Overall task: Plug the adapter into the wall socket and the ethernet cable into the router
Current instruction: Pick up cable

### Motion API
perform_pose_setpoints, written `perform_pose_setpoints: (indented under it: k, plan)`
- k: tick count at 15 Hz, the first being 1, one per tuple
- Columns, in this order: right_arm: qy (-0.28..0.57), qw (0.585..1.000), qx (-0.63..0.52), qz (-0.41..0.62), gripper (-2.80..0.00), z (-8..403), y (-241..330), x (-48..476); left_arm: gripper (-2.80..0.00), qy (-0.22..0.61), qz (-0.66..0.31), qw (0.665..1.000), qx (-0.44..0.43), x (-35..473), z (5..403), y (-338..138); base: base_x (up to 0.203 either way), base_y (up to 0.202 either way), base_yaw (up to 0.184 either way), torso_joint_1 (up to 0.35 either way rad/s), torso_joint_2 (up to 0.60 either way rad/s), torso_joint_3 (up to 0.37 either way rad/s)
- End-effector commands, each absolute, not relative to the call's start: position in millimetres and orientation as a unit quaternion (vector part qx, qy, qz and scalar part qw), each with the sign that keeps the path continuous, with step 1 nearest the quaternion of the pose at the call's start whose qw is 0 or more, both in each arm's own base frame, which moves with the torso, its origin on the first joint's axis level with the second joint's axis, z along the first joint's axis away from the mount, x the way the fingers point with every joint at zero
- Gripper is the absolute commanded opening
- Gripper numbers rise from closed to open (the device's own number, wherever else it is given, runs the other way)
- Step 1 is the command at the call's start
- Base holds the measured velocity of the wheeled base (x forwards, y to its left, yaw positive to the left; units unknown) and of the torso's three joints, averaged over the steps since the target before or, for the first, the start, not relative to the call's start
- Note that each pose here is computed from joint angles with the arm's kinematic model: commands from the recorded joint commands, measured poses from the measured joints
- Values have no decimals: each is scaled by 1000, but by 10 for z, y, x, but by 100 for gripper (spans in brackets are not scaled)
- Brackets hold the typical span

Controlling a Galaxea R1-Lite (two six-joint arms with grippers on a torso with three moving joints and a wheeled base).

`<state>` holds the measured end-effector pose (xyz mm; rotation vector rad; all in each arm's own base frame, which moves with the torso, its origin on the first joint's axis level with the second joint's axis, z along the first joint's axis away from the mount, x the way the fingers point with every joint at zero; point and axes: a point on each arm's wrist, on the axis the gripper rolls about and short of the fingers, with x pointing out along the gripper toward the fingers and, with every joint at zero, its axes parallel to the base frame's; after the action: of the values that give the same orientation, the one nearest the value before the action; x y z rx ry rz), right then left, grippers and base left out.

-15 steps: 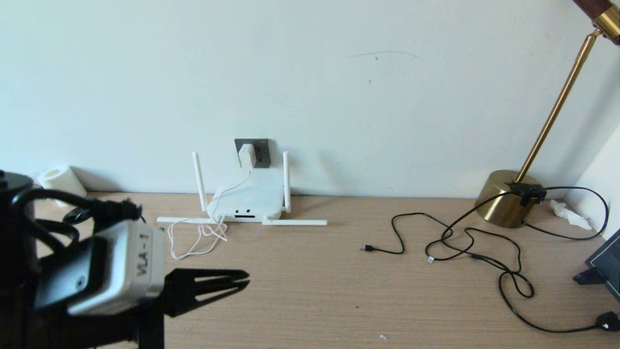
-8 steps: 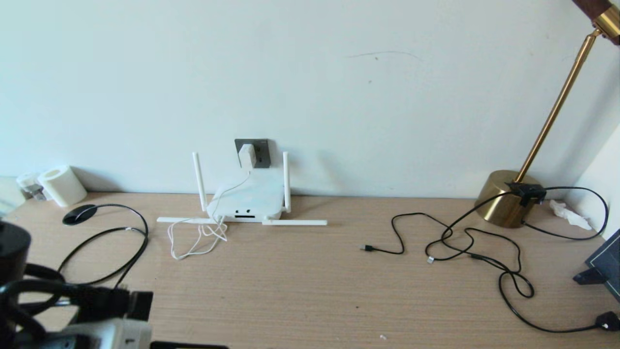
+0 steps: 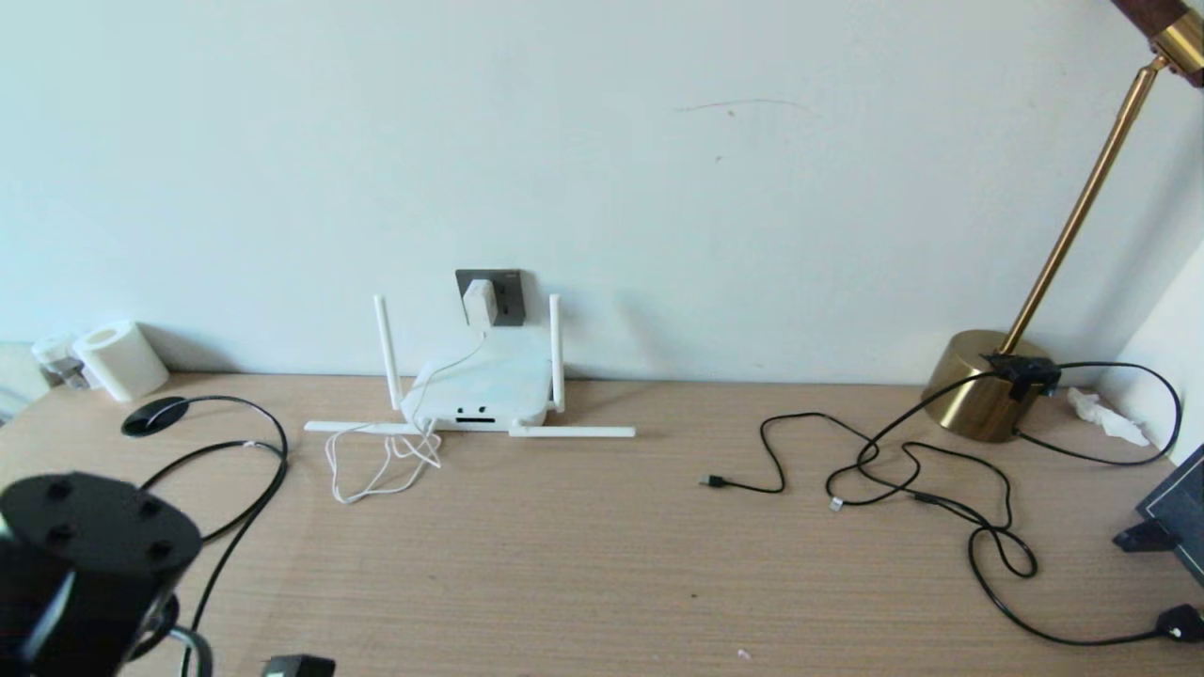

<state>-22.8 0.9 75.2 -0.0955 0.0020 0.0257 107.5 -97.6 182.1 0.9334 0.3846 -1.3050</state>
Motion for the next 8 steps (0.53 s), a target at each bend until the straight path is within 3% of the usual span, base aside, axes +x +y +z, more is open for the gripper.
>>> perform_pose_setpoints:
  k: [1, 8]
  plan:
    - [2, 999, -48, 13, -280, 752, 9, -227, -280, 194, -582, 668, 421, 1159, 1746, -1041, 0, 0, 0, 0, 0, 0]
    - [2, 999, -48, 13, -280, 752, 9, -227, -280, 220, -585, 656, 423, 1239, 1658, -1104, 0, 0, 0, 0, 0, 0]
